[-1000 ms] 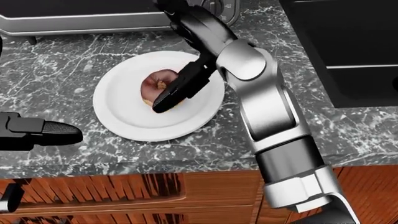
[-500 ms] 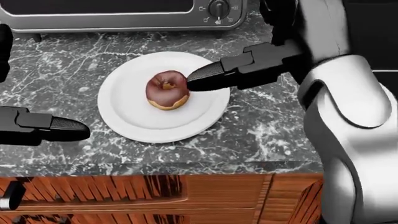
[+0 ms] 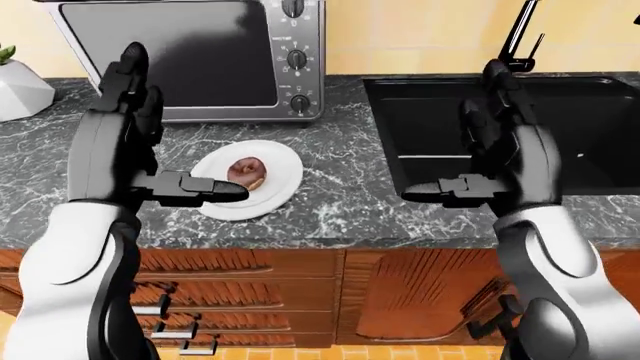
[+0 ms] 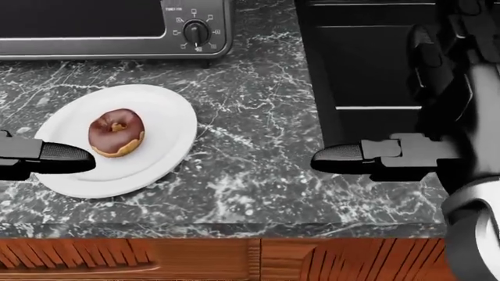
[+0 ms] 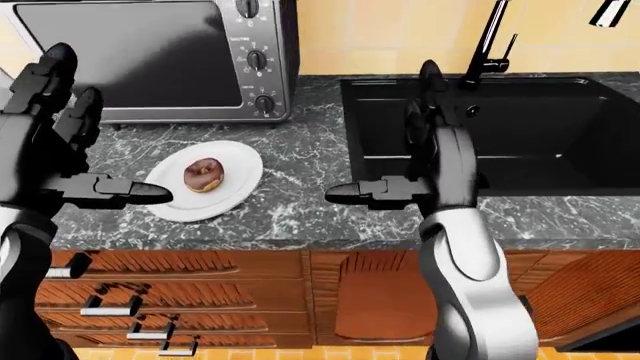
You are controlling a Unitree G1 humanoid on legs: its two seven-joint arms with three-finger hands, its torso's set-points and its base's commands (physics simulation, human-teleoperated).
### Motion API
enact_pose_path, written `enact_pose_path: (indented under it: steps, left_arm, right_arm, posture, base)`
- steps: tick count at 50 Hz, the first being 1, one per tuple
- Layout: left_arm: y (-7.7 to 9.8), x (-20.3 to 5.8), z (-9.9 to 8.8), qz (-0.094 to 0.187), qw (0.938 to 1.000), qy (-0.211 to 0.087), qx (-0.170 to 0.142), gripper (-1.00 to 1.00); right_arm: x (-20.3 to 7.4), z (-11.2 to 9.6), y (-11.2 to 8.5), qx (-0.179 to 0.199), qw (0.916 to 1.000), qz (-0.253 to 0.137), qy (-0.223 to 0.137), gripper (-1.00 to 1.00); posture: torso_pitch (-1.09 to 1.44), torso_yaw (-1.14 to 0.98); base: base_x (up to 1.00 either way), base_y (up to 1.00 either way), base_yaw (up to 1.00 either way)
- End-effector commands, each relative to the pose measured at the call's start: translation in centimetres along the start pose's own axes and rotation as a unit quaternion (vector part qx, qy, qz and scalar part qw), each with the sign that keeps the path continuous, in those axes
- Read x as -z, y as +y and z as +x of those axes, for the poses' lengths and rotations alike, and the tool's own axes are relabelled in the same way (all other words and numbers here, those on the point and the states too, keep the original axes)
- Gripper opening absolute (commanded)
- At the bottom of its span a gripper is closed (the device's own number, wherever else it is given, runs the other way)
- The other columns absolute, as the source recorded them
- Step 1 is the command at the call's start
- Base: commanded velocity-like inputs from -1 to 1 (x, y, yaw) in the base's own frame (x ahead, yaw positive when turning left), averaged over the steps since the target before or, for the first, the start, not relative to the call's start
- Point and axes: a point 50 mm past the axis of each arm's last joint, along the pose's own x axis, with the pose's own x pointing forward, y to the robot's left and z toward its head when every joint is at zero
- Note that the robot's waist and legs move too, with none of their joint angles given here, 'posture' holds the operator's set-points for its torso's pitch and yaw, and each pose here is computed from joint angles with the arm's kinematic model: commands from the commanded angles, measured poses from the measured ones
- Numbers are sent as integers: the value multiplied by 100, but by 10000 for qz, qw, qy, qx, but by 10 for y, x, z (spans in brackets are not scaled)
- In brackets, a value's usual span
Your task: Place the pastries on the plates.
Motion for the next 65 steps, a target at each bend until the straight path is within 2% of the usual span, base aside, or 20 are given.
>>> enact_pose_path:
  steps: [1,13,65]
  left_arm:
    - [2,-13,-1,72,9992,-377,-81,100]
    - [5,-24,-8,125,9986,-500,-115,100]
    - [2,-23,-5,165,9982,-562,-130,100]
  right_arm:
    - [-14,-2,4,-105,9990,8,-425,100]
    - [-18,-8,0,-44,9984,-4,-557,100]
    - [-24,-11,-2,40,9966,-252,-779,100]
  posture:
    - [0,0]
    - [0,0]
    - [0,0]
  base:
    - [0,-35,0]
    - [0,-35,0]
    - [0,-55,0]
